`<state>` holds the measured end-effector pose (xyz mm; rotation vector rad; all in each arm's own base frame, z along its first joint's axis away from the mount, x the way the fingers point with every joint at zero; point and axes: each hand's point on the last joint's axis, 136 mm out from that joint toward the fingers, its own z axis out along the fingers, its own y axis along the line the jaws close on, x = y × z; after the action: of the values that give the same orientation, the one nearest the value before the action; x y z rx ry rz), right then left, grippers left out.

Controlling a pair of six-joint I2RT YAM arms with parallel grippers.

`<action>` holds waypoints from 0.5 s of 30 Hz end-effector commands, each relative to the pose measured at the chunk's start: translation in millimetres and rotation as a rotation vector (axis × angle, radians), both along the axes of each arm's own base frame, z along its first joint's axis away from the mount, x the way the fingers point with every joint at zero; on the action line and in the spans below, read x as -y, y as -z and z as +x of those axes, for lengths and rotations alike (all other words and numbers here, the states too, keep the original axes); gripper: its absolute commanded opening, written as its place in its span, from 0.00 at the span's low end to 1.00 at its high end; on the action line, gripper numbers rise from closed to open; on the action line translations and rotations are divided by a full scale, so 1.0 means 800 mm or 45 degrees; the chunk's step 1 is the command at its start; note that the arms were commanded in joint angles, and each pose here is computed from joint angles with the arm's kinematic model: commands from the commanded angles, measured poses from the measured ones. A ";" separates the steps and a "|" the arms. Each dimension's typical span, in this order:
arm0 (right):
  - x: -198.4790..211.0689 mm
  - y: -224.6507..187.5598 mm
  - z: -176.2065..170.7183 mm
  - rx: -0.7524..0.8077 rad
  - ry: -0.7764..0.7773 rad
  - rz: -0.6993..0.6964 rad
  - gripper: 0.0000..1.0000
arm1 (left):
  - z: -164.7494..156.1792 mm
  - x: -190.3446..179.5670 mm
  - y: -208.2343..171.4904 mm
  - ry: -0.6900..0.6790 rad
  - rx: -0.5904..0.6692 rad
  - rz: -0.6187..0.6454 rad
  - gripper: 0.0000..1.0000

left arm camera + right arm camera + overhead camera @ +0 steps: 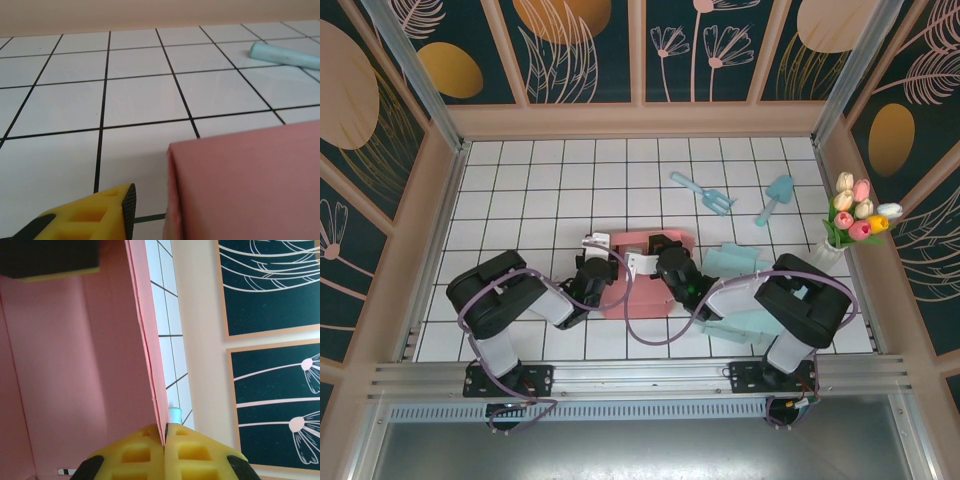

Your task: Fold the paper box

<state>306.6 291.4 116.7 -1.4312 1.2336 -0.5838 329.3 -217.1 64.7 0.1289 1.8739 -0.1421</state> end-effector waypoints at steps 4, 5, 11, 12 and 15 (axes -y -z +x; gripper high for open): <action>-0.003 -0.018 -0.006 -0.029 -0.032 0.107 0.00 | -0.002 -0.028 0.037 -0.051 -0.110 0.131 0.42; -0.004 -0.019 -0.007 -0.031 -0.035 0.114 0.00 | -0.001 -0.031 0.040 -0.068 -0.115 0.154 0.40; -0.004 -0.020 -0.005 -0.029 -0.026 0.118 0.00 | 0.007 -0.059 0.054 -0.279 -0.156 0.259 0.27; -0.003 -0.020 -0.005 -0.028 -0.020 0.120 0.00 | 0.007 -0.067 0.054 -0.336 -0.150 0.274 0.21; 0.001 -0.024 -0.003 -0.016 0.004 0.129 0.00 | 0.006 -0.090 0.050 -0.484 -0.130 0.321 0.08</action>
<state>304.1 292.7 118.4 -1.4274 1.2475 -0.5367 342.1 -220.3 54.1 0.0668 1.9277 -0.0560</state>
